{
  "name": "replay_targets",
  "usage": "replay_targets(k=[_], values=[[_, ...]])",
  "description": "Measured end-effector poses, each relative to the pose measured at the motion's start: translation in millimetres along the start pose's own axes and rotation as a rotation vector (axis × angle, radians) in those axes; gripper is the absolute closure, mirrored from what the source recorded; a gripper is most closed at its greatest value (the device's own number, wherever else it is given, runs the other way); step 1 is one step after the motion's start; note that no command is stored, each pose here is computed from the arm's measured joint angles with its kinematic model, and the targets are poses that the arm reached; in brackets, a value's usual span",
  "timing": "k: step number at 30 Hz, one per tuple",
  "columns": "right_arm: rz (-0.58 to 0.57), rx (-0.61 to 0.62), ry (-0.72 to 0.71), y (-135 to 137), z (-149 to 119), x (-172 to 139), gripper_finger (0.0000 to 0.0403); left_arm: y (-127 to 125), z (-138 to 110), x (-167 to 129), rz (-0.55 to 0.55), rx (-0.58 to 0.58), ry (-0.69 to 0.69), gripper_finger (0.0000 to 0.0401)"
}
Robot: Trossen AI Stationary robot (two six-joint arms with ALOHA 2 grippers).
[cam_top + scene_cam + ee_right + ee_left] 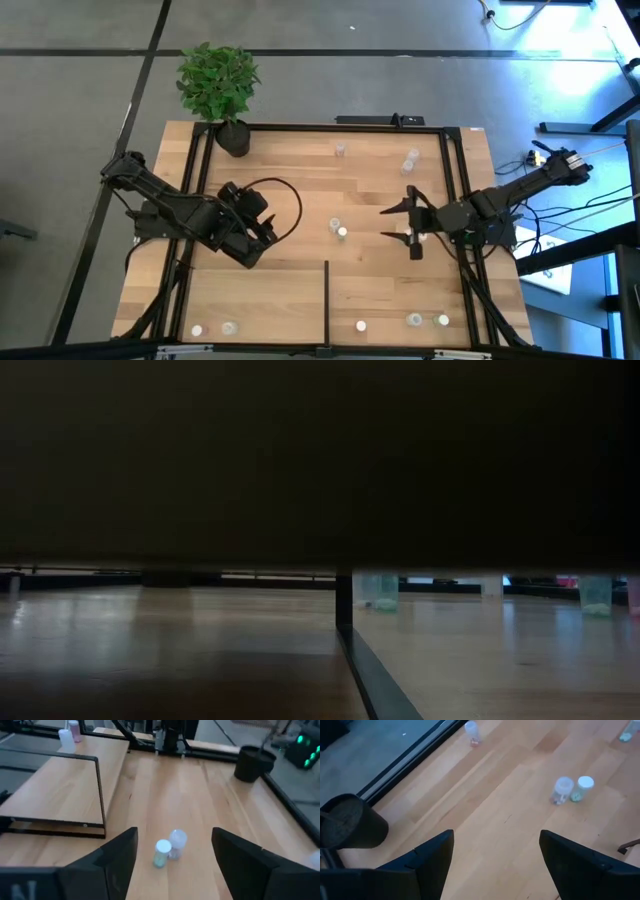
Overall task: Pick and place medicine bottles onto shelf by color
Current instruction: Put the top left green pill bottle on the shelf
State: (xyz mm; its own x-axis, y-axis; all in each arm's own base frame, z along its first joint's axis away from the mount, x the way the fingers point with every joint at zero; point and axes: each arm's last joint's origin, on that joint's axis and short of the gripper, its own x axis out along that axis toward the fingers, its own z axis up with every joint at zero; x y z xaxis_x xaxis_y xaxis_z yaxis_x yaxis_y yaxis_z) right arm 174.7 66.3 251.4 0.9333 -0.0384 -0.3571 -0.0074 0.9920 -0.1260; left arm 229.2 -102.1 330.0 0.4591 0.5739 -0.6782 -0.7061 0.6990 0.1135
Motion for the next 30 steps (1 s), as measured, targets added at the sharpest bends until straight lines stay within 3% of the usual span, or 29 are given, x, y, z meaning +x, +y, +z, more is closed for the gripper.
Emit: replay_targets(k=[7,23,30], values=[[-0.021,-0.041,0.077,5,-10,27,0.0146,0,-1,0,-0.008,-0.010,0.015,0.0112],[-0.061,0.028,0.182,7,-46,102,0.0146,-1,-2,-1,-0.020,0.025,0.041,0.0112],[0.016,0.027,0.202,13,-61,122,0.0146,-1,-2,-1,-0.020,0.025,0.041,0.0112]])
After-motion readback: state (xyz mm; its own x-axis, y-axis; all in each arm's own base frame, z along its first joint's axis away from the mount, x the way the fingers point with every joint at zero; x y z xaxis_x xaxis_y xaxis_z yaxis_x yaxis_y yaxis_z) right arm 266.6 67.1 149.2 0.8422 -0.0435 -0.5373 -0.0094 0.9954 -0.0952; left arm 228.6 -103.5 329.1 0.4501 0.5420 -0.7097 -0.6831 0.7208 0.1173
